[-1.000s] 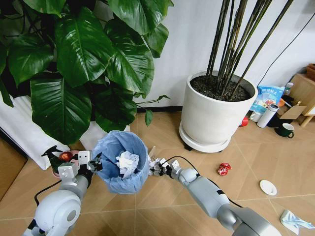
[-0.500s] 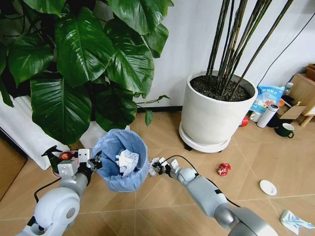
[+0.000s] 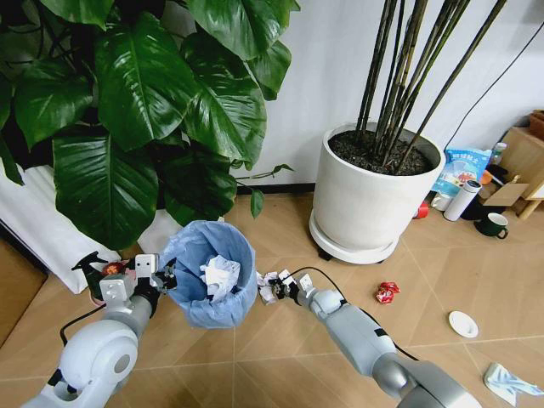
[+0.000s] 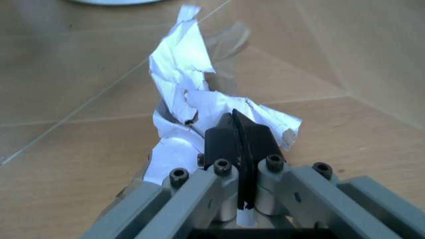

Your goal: Pick up the trash bin and place the garbage on the floor into it.

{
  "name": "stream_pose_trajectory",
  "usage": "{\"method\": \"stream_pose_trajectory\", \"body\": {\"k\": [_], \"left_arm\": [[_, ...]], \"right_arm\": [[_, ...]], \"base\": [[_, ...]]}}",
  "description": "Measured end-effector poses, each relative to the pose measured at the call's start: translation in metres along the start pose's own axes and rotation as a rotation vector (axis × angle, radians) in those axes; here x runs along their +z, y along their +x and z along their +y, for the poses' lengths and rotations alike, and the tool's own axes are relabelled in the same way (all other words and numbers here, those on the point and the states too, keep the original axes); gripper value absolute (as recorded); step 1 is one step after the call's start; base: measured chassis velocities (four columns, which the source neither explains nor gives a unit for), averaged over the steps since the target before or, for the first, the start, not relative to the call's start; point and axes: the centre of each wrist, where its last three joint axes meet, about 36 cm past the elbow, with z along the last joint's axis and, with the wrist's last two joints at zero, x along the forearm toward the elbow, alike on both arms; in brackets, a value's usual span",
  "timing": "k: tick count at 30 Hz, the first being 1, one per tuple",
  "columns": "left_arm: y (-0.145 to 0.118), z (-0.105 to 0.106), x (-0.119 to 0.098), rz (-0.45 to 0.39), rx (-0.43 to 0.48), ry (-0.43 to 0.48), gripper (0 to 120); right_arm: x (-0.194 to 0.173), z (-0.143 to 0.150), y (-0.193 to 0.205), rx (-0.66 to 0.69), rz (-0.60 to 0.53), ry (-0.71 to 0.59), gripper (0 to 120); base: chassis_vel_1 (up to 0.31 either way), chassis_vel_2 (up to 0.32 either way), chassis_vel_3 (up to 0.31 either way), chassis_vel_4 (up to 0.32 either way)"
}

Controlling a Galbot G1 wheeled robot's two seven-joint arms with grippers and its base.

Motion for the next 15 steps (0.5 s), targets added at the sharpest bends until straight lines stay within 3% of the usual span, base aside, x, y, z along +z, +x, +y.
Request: {"method": "stream_pose_trajectory", "body": {"k": [10, 15], "left_arm": [[-0.001, -0.002, 0.005, 0.011, 0.001, 0.001, 0], [-0.002, -0.001, 0.008, 0.018, -0.004, -0.006, 0]], "right_arm": [[-0.015, -0.018, 0.035, 0.073, -0.094, 0.010, 0], [-0.022, -0.023, 0.071, 0.109, -0.150, 0.000, 0]], "base": [[0.000, 0.000, 0.000, 0.000], [0.000, 0.000, 0.000, 0.000]]}}
